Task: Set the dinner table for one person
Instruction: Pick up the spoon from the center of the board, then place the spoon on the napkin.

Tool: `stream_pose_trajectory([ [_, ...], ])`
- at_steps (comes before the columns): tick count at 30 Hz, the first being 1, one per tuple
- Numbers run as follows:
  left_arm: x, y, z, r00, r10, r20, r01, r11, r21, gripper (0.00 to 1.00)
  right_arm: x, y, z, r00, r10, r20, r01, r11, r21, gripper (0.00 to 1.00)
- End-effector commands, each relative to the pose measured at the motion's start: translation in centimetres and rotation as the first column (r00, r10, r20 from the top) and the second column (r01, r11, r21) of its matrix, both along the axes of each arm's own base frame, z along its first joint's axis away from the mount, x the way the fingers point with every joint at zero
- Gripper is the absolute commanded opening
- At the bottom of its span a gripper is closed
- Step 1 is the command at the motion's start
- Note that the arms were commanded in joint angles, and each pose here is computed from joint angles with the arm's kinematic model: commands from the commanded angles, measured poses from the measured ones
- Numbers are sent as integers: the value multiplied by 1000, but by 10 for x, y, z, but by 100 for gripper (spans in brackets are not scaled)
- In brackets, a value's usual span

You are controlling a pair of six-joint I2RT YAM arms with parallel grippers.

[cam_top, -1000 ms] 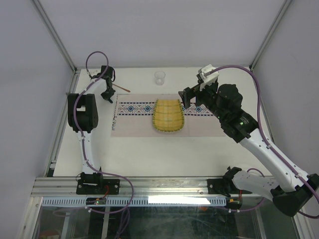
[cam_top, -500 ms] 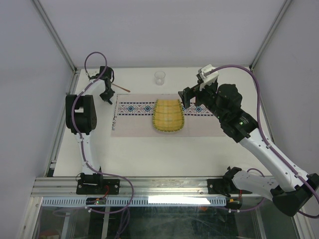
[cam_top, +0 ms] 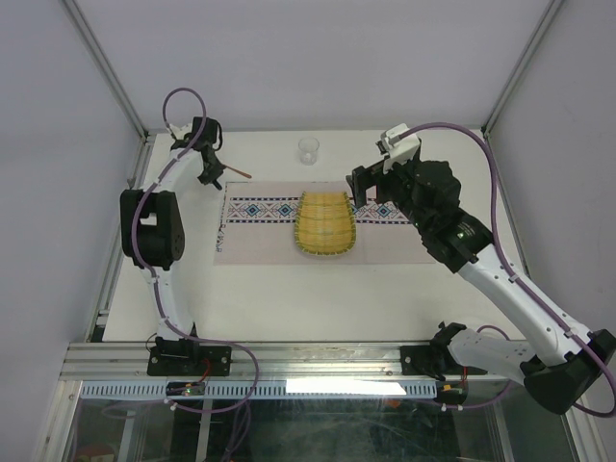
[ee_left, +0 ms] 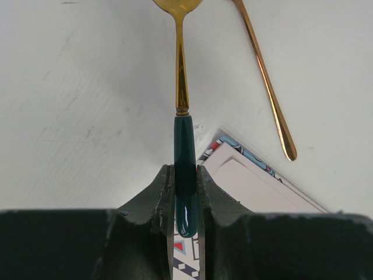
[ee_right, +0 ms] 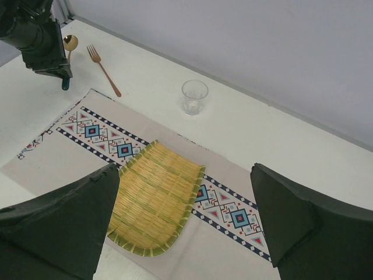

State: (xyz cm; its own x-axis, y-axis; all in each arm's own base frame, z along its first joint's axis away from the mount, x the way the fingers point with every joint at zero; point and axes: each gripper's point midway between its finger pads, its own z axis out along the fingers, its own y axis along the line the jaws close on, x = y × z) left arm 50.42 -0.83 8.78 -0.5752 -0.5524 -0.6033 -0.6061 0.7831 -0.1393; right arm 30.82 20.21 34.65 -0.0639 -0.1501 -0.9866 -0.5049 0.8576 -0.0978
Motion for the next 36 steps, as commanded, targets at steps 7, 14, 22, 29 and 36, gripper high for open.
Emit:
stream_pose_trajectory([
  [7, -7, -64, 20, 990, -123, 67, 126, 991, -48, 3, 7, -15, 23, 995, -94, 39, 93, 995, 34, 99],
  [14, -15, -82, 11, 987, -150, 61, 153, 987, -51, 1, 8, -17, 23, 994, -107, 34, 106, 994, 29, 99],
  [22, -18, -86, 16, 984, -163, 68, 167, 985, -52, 0, 13, -13, 14, 994, -111, 9, 111, 994, 20, 99],
  [29, -44, -93, -6, 986, -164, 39, 166, 985, -56, 0, 14, -10, 13, 995, -100, 0, 100, 995, 23, 99],
  [36, -53, -102, -18, 983, -181, 18, 182, 980, -75, 0, 14, -7, 7, 996, -92, -17, 93, 995, 27, 99],
])
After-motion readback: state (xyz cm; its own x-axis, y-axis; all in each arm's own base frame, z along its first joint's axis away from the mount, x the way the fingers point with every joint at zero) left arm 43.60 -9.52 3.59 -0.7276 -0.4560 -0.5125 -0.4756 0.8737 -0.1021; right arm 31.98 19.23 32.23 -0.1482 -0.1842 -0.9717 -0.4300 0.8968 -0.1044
